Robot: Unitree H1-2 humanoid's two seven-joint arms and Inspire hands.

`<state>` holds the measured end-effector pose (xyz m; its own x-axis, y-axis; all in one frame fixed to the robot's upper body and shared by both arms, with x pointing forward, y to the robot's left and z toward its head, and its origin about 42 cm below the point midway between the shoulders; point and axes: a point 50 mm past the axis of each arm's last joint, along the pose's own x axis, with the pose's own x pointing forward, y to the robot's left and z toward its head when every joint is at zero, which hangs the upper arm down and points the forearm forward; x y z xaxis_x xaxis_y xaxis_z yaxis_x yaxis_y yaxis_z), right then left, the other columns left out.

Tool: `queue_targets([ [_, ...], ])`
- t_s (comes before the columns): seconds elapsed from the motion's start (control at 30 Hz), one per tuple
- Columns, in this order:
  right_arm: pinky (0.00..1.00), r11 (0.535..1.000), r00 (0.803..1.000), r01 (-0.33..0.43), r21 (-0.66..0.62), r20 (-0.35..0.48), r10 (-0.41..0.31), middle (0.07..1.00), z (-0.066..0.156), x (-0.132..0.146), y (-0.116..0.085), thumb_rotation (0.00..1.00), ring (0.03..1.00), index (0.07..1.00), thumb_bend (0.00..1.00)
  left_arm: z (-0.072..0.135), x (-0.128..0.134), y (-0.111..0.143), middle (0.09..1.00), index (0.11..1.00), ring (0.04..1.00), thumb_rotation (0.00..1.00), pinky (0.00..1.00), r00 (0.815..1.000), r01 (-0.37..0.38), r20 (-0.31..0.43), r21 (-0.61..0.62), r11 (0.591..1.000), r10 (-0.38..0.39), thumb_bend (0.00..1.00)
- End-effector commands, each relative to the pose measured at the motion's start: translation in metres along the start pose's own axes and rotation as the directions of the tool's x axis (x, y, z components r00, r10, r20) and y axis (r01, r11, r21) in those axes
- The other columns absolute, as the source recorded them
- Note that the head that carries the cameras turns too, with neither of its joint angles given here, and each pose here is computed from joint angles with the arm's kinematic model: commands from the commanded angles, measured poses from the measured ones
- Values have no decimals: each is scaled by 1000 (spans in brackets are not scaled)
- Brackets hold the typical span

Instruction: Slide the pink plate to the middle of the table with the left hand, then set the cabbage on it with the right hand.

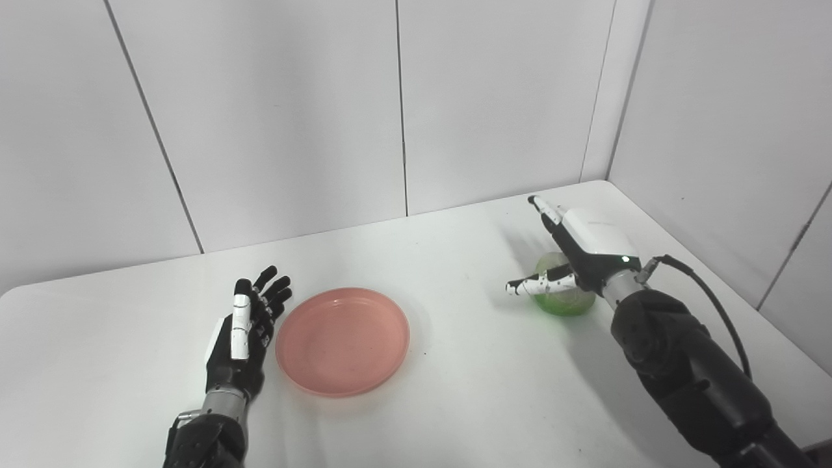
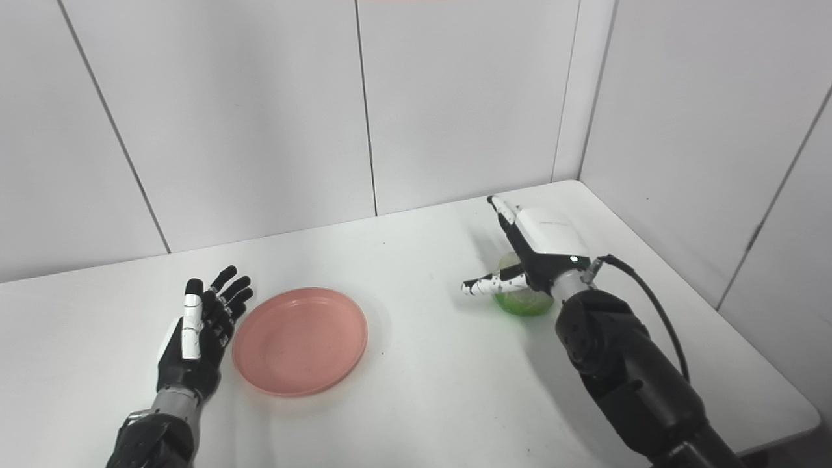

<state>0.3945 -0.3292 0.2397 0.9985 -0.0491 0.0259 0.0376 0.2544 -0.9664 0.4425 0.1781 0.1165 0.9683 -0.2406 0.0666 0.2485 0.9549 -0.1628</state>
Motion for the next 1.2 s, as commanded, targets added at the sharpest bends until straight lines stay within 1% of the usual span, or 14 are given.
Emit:
queue_targets([
  [0.0,977,995,996,84,-58,43,-81,932,4,11,-27,586,938,971,963,-8,-6,10,867,869,896,1000,973,1000,0,-10,-8,1000,0,780],
  [0.17,996,993,996,77,-91,44,-73,925,3,17,-21,550,940,965,948,-7,-6,11,877,878,902,1000,973,1000,8,-3,-1,1000,-8,781],
  [0.43,1000,994,1000,3,-110,7,-2,919,-4,28,-1,517,926,955,943,-9,-9,8,872,872,900,1000,981,1000,5,-18,-1,1000,-5,774],
  [0.5,986,994,1000,-11,-106,-6,10,910,-7,30,4,461,912,948,936,-9,-10,6,863,865,891,1000,982,1000,8,-21,3,1000,-8,765],
  [0.57,850,998,1000,-24,-59,-18,23,898,-11,33,11,319,883,919,919,-10,-11,4,871,871,898,1000,982,1000,17,-23,-5,1000,-17,764],
  [0.6,840,999,999,-29,-33,-23,28,897,-12,33,14,310,881,917,918,-10,-11,3,871,871,898,1000,982,1000,19,-24,0,1000,-19,764],
  [0.63,746,999,999,-32,-12,-26,32,895,-12,33,16,225,860,896,882,-10,-12,3,872,874,901,1000,980,999,20,-26,2,1000,-20,767],
  [0.67,702,999,999,-33,1,-25,33,897,-12,33,17,169,851,882,863,-10,-12,3,873,876,903,1000,978,999,21,-27,2,1000,-21,769],
  [0.73,655,999,999,-35,24,-25,35,902,-12,33,17,58,842,855,843,-9,-12,3,873,879,906,1000,974,999,22,-28,-3,1000,-22,761],
  [0.77,647,999,999,-34,29,-24,35,902,-12,33,17,33,841,848,840,-9,-12,3,872,879,904,1000,971,999,22,-28,-5,1000,-22,760],
  [0.9,661,999,1000,-23,27,-18,24,896,-12,32,9,17,829,840,832,-9,-12,3,873,881,898,1000,978,999,21,-24,-3,1000,-21,754],
  [0.97,716,1000,1000,-14,14,-16,14,892,-12,31,3,39,845,842,816,-9,-12,3,875,881,900,1000,973,999,22,-26,-7,1000,-23,755],
  [1.1,929,1000,1000,14,-12,-24,-14,887,-13,30,-9,105,885,842,833,-10,-11,3,876,881,905,1000,975,999,26,-30,-9,1000,-26,760],
  [1.17,948,1000,999,22,-17,-30,-23,885,-14,29,-12,111,886,843,840,-9,-11,3,877,882,905,1000,977,999,26,-34,-6,1000,-26,758],
])
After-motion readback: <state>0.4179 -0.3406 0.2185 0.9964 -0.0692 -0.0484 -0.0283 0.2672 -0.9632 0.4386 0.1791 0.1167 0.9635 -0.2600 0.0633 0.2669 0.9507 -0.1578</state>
